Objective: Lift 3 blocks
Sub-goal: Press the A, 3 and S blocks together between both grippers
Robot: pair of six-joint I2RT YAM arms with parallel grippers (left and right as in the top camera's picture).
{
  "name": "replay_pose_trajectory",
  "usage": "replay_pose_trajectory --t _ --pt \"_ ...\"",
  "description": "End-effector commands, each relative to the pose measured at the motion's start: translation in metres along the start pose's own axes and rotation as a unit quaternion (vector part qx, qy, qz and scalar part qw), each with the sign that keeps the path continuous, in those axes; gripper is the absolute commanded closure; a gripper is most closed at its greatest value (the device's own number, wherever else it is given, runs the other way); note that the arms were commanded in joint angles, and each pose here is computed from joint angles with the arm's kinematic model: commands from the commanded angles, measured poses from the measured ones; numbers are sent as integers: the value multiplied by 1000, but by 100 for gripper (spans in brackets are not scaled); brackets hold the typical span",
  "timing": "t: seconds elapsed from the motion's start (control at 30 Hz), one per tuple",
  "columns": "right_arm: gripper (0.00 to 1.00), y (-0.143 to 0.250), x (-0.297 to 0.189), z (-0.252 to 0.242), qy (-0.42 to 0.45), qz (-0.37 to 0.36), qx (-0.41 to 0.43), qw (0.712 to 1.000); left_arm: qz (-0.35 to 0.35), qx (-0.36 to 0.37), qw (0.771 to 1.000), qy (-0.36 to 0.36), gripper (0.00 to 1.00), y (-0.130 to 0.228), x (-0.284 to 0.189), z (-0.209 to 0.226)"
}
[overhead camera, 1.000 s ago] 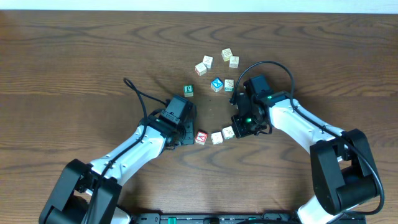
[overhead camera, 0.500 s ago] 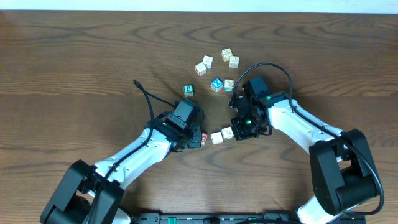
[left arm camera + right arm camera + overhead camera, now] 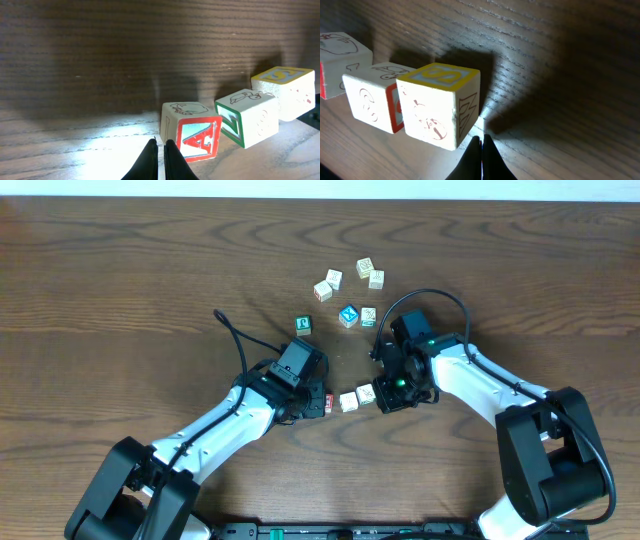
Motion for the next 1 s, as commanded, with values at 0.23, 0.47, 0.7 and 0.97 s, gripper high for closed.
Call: replay_pose_trajectory --t 0.23,0.47,0.7,0.97 --pt "99 0 5 8 -25 -6 -17 1000 8 11 1000 15 92 8 6 -12" --pt "99 -2 5 -7 27 -15 -5 1000 8 12 1000 14 91 8 6 -12" --pt "99 -8 3 -18 69 -33 10 997 7 12 1000 12 90 8 6 -11" --pt "99 -11 3 -17 66 -41 7 997 2 11 1000 -13 90 8 6 -4"
Point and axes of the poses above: each gripper's point midway between its finger pads, its own x axis out along the fingers, its own z axis along the line the jaws close on, y = z × x, the point moved 3 cm from there along -x, back along the fingers, and after that the axes turned 12 degrees about x, right-handed, at the moved point
